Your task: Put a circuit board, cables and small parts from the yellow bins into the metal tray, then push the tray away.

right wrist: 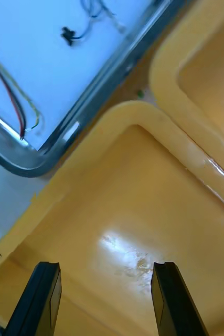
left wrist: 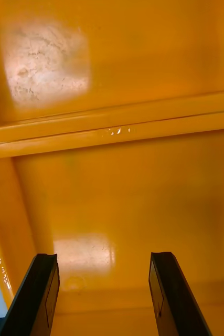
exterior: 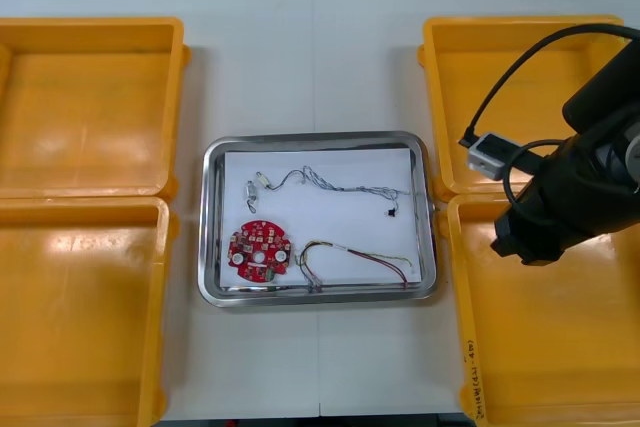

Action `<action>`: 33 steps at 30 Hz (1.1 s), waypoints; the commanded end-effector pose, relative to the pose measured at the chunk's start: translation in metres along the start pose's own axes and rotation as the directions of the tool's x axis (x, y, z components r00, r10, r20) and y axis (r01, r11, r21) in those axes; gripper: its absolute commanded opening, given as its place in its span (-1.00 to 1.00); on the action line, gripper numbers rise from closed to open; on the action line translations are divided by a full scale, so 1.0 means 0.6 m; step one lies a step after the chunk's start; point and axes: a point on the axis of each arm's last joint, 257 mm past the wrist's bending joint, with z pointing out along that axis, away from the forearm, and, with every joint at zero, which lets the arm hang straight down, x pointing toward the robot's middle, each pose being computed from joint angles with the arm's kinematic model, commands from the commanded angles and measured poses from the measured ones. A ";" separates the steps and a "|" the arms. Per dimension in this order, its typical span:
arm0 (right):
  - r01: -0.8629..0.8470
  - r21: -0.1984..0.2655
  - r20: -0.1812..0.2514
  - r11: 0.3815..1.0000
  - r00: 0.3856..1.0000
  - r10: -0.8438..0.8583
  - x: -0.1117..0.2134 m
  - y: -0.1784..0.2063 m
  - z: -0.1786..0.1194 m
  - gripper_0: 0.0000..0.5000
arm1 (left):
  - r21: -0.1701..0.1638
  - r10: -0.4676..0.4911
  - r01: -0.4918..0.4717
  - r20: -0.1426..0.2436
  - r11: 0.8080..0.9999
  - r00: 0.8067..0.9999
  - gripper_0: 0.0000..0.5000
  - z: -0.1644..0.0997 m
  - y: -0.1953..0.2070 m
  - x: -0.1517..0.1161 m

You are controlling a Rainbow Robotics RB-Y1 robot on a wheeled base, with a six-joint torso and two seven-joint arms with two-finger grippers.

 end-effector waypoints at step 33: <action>0.626 0.070 0.087 0.777 0.772 -0.629 -0.201 0.206 0.027 1.00 | 0.031 -0.131 0.134 -0.085 0.990 0.988 1.00 0.028 -0.021 0.068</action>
